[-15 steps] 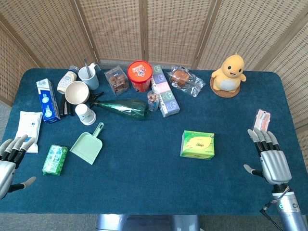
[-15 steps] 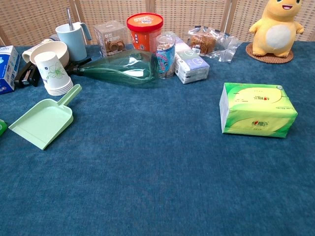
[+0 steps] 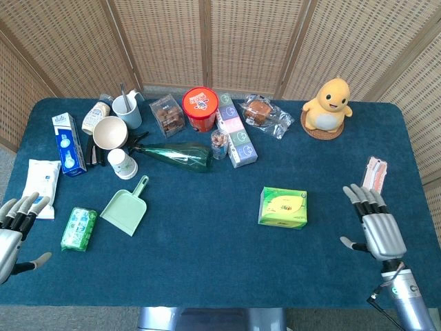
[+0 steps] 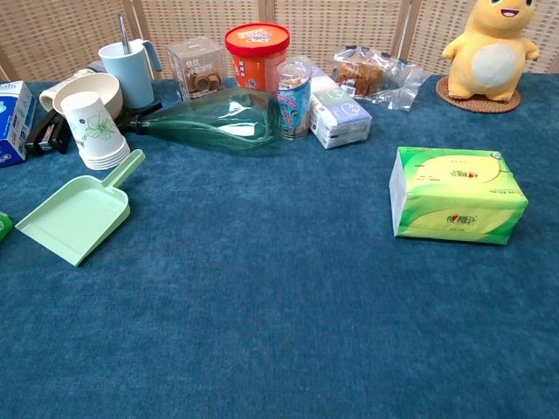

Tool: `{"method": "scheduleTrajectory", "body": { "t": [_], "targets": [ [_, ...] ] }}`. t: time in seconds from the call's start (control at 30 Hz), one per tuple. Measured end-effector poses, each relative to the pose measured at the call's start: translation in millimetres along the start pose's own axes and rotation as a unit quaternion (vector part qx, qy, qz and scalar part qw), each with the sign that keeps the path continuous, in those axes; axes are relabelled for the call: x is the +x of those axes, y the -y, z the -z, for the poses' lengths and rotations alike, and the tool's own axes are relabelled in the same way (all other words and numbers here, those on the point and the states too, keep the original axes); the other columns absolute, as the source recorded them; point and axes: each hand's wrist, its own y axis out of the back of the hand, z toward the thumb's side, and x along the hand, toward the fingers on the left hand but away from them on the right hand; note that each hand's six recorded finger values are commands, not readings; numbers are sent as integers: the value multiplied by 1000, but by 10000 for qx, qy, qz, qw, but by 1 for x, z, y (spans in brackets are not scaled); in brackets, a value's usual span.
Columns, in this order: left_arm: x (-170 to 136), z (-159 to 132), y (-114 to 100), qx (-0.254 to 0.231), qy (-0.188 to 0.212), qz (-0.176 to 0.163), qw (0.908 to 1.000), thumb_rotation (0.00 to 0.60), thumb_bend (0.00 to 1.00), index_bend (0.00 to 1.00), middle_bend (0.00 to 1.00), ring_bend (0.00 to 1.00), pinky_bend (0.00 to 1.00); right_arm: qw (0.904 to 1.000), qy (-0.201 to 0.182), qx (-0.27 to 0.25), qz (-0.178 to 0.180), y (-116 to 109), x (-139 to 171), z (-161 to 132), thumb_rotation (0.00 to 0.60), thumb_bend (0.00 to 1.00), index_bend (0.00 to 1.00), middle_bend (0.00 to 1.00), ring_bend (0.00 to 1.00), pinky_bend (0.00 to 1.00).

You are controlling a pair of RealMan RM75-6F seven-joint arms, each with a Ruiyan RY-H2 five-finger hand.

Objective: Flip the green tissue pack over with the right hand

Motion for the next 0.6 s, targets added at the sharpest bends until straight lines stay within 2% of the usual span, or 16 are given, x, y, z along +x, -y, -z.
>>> {"method": "scheduleTrajectory", "body": {
  "t": [0.33, 0.6],
  "targets": [
    [2, 1, 0, -11, -91, 1, 10000, 600, 39, 0, 0, 0, 0, 9974, -341, -244, -578, 32, -35, -35, 600, 0, 0, 0, 0, 11],
    [3, 2, 1, -11, -105, 23, 9999, 600, 39, 0, 0, 0, 0, 9959, -473, -428, -646, 44, -62, -55, 600, 0, 0, 63, 0, 79]
  ]
}}
